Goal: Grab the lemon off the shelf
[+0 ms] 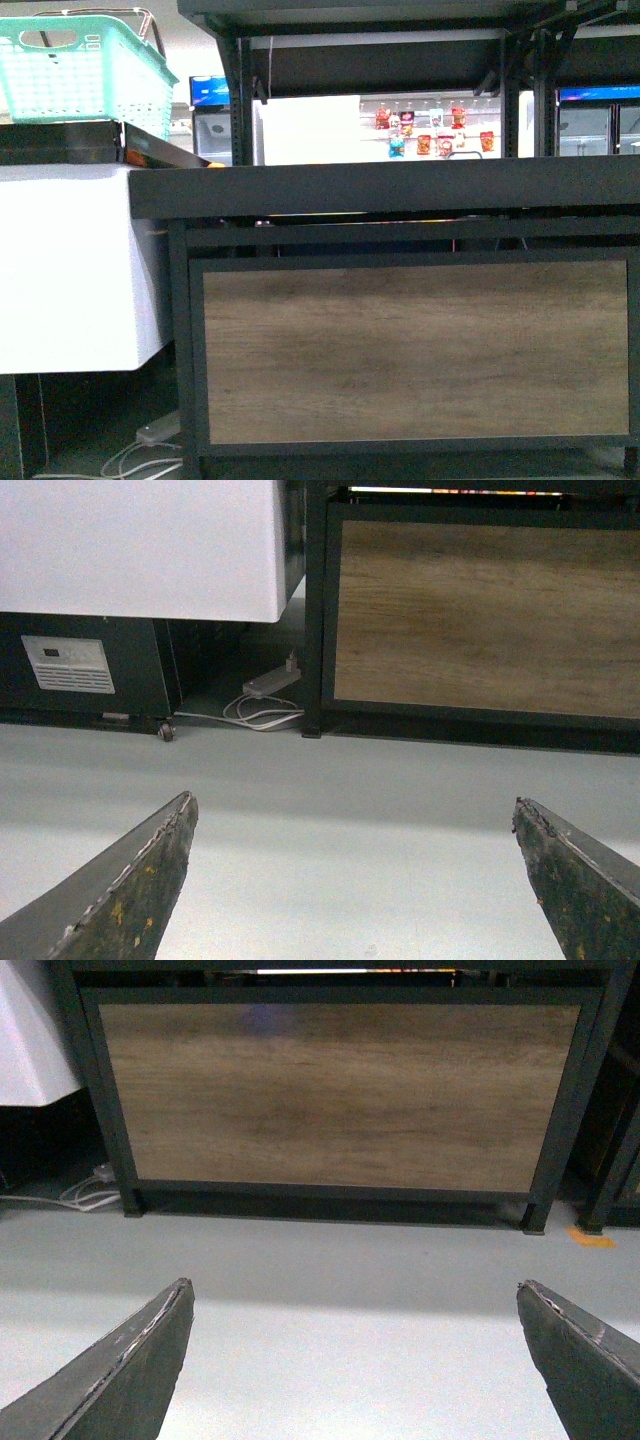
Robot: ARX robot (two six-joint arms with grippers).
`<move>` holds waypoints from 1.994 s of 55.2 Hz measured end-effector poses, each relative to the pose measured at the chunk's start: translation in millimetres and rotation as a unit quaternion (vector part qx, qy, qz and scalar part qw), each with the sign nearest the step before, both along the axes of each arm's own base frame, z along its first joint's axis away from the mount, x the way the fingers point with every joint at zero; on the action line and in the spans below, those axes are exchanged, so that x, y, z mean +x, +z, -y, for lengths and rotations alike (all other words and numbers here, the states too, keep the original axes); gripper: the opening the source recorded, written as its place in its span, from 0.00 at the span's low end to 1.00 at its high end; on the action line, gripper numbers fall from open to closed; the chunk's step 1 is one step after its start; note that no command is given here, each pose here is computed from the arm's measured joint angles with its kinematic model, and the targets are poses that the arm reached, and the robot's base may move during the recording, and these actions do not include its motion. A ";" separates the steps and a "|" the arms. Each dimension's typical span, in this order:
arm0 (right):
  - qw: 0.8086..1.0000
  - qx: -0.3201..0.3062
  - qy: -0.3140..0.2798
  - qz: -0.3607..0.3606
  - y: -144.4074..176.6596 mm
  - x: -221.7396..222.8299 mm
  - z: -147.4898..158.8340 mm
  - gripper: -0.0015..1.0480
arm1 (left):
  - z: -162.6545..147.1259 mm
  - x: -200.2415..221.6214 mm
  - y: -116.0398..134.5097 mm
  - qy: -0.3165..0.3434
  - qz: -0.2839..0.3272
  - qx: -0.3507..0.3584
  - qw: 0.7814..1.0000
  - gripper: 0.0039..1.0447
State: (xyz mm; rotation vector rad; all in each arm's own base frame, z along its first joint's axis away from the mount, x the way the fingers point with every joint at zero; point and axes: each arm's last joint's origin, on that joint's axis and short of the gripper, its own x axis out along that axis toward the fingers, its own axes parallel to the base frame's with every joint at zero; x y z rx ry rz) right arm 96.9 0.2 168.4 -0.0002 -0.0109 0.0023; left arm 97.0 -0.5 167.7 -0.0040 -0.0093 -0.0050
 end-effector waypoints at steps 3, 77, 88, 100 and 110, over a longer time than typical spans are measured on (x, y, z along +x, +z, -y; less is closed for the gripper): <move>1.000 0.000 0.000 0.000 0.0 0.0 0.0 0.93 | 0.0 0.0 0.0 0.000 0.000 0.000 1.000 0.93; 1.000 0.000 0.000 0.000 0.0 0.0 0.0 0.93 | 0.0 0.0 0.0 0.000 0.000 0.000 1.000 0.93; 1.000 0.000 0.000 0.000 0.0 0.0 0.0 0.93 | 0.0 0.0 0.0 0.000 0.000 0.000 1.000 0.93; 1.000 0.000 0.000 0.000 0.0 0.0 0.0 0.93 | 0.0 0.0 0.0 0.000 0.000 0.000 1.000 0.93; 1.000 0.000 0.000 0.000 0.0 0.0 0.0 0.93 | 0.0 0.0 0.0 0.000 0.000 0.000 1.000 0.93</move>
